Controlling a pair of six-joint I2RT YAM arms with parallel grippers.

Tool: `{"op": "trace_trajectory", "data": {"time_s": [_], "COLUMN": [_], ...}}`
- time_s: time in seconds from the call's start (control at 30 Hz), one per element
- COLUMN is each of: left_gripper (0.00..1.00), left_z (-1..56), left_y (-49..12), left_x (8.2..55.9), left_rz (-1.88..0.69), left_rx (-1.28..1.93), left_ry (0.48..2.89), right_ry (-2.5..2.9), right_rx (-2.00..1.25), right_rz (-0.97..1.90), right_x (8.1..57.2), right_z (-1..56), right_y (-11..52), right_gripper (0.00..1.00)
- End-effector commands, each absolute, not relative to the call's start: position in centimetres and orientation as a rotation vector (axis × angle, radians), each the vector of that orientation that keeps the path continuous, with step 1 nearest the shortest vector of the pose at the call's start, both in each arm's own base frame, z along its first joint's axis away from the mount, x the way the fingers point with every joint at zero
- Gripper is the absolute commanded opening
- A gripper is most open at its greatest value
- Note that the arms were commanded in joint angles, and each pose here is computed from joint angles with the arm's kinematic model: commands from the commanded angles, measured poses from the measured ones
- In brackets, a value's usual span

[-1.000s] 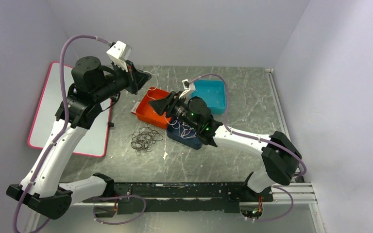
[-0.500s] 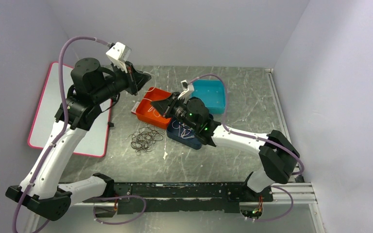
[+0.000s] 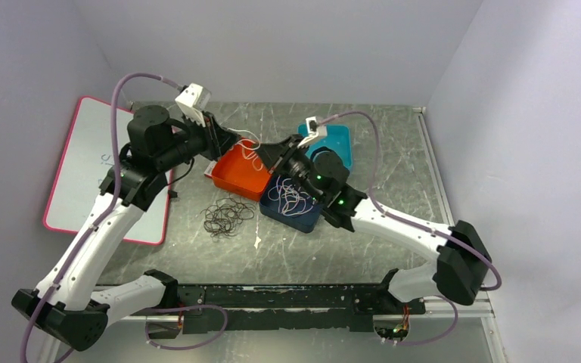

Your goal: Untangle the cables

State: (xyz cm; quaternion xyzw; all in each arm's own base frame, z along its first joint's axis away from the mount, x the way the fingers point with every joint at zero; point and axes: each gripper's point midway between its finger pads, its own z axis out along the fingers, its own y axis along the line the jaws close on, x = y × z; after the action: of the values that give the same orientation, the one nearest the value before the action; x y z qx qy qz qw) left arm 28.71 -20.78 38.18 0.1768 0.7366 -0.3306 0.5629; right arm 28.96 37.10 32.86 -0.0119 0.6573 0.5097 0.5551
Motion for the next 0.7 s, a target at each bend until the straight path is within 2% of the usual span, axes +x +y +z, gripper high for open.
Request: {"op": "trace_trajectory", "data": {"time_s": [0.0, 0.1, 0.3, 0.37, 0.67], "left_gripper": [0.24, 0.42, 0.67, 0.80, 0.87], "left_z": [37.4, 36.5, 35.3, 34.8, 32.2], "left_y": [-22.2, -22.5, -22.7, -22.7, -21.7], "left_x": [28.5, 28.7, 29.3, 29.4, 29.1], "left_rz": [-0.879, -0.895, -0.889, -0.883, -0.832], "left_rx": [0.404, 0.397, 0.395, 0.392, 0.372], "left_ry": [1.722, 1.737, 1.765, 1.777, 1.843], "right_ry": [1.516, 1.531, 1.547, 1.549, 1.567], "right_rx": [0.051, 0.082, 0.182, 0.204, 0.296], "right_rz": [1.101, 1.034, 1.020, 1.013, 0.965], "right_x": [29.6, 30.2, 31.6, 32.0, 33.8], "right_z": [34.1, 33.7, 32.8, 32.5, 31.4], "right_y": [33.7, 31.9, 27.9, 26.8, 23.1], "right_gripper": [0.00, 0.00, 0.00, 0.00, 0.00]}}
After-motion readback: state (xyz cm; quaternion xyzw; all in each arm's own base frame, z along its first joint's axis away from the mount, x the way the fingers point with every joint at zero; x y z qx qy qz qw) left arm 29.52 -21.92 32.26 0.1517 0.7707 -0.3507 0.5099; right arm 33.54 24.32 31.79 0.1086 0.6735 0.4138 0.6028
